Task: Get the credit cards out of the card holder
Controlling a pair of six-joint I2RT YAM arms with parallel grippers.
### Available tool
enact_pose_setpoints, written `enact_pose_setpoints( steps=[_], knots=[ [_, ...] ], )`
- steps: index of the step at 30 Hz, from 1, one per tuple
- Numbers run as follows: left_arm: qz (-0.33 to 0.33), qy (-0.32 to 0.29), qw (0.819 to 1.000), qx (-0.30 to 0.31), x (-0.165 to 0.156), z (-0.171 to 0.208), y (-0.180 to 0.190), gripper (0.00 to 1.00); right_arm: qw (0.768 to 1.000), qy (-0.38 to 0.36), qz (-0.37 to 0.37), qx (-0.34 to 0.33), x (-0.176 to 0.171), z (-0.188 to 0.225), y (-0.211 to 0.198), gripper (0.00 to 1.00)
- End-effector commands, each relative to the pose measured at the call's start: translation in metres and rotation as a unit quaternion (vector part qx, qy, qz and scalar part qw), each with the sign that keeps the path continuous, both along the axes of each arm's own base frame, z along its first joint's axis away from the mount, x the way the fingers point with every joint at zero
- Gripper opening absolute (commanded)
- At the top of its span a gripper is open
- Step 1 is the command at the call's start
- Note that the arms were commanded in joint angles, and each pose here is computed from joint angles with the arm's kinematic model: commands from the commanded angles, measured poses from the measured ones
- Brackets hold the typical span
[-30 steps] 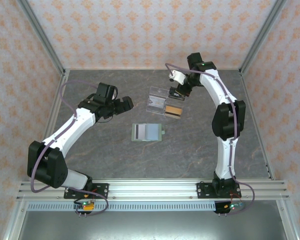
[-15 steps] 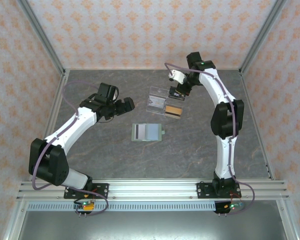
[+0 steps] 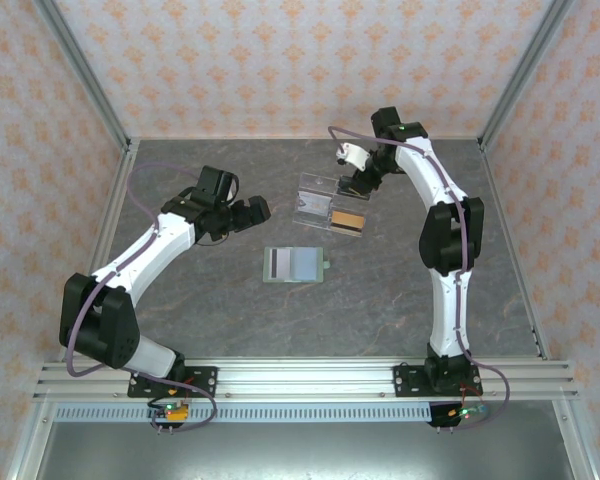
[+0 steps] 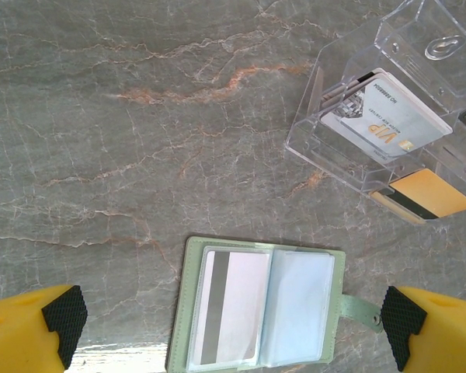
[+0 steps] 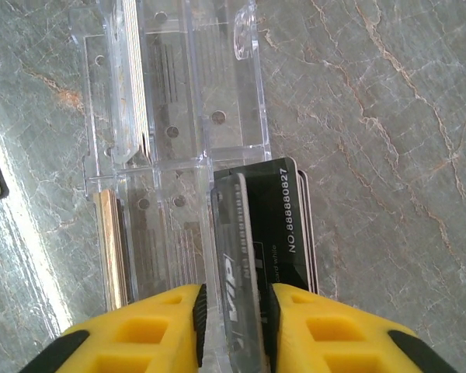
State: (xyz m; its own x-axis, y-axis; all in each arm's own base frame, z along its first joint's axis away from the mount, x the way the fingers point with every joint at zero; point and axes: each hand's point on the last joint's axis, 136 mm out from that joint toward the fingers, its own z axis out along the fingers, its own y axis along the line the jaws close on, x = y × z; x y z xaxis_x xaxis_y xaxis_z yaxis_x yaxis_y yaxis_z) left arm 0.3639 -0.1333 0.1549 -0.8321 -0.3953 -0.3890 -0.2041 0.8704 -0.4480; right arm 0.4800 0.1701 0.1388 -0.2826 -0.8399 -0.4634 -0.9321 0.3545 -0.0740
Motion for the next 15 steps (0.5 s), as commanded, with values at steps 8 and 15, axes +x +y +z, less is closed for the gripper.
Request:
enact_pose_setpoints(
  steps=[8,15],
  knots=[
    [0.013,0.000,1.000,0.009,-0.002,0.003,0.008,1.00,0.990,-0.056,-0.109,0.064,0.003,0.067,-0.001,0.37],
    [0.019,-0.004,1.000,0.012,-0.011,0.000,0.013,1.00,0.963,-0.063,-0.227,0.134,-0.007,0.100,0.011,0.46]
  ],
)
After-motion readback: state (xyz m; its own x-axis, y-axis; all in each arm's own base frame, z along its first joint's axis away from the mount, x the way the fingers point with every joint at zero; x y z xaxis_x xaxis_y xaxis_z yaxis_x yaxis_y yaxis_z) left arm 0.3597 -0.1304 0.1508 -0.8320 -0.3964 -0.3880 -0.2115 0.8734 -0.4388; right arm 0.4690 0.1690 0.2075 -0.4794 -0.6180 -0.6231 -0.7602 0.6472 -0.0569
